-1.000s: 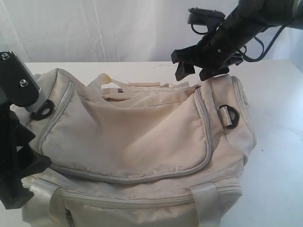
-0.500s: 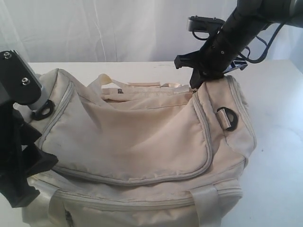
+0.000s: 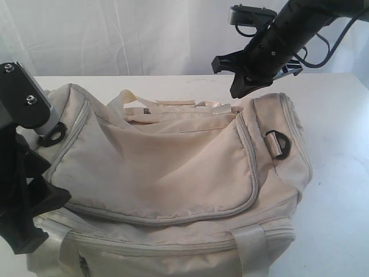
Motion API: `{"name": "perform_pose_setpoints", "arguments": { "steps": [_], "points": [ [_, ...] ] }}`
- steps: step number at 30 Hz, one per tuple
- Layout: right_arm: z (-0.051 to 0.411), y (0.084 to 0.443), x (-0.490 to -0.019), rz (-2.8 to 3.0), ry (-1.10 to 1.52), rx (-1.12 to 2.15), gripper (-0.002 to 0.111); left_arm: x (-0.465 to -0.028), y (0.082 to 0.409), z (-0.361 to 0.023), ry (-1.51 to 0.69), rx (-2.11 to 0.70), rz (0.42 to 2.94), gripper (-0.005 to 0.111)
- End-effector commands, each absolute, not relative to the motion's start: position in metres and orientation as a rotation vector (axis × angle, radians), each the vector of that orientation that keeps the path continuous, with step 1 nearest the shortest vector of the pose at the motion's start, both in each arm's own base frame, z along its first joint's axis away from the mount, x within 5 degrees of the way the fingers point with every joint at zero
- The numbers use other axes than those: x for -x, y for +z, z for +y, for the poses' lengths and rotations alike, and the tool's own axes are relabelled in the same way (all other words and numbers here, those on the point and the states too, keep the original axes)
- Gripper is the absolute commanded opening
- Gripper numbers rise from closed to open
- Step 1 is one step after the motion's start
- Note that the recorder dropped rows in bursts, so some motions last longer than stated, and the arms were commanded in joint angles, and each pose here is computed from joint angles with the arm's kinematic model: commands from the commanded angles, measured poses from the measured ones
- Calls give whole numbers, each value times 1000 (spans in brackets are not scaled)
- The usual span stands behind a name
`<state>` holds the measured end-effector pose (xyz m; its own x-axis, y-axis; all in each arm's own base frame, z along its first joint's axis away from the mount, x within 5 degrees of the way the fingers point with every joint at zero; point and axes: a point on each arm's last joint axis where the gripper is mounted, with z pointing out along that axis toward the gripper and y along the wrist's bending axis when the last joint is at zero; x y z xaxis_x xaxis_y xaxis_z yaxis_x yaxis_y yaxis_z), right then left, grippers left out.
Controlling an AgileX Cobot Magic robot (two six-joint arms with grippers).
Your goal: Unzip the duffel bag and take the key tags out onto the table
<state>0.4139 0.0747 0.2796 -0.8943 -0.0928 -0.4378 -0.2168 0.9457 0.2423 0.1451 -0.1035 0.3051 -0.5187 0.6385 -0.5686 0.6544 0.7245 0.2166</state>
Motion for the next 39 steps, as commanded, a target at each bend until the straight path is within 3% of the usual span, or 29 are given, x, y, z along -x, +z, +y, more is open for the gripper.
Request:
{"name": "perform_pose_setpoints", "arguments": {
  "steps": [1, 3, 5, 11, 19, 29, 39],
  "points": [
    [71, 268, -419, 2693, 349, 252, 47, -143, 304, -103, -44, -972, 2299, 57],
    [70, 262, -420, 2715, 317, 268, 68, -143, 304, -103, -44, -972, 2299, 57],
    [70, 256, -421, 2742, 316, 261, 73, -143, 304, -103, -50, -970, 2299, 57],
    [75, 238, -423, 2812, 406, 249, 52, -143, 304, -104, -50, -969, 2297, 57],
    [78, 247, -421, 2776, 445, 324, 1, -143, 304, -104, -51, -969, 2296, 57],
    [78, 297, -417, 2618, 421, 392, 0, -143, 304, -104, -51, -969, 2296, 57],
    [78, 320, -402, 2543, 374, 645, 0, -143, 304, -104, -51, -969, 2296, 57]
  ]
}}
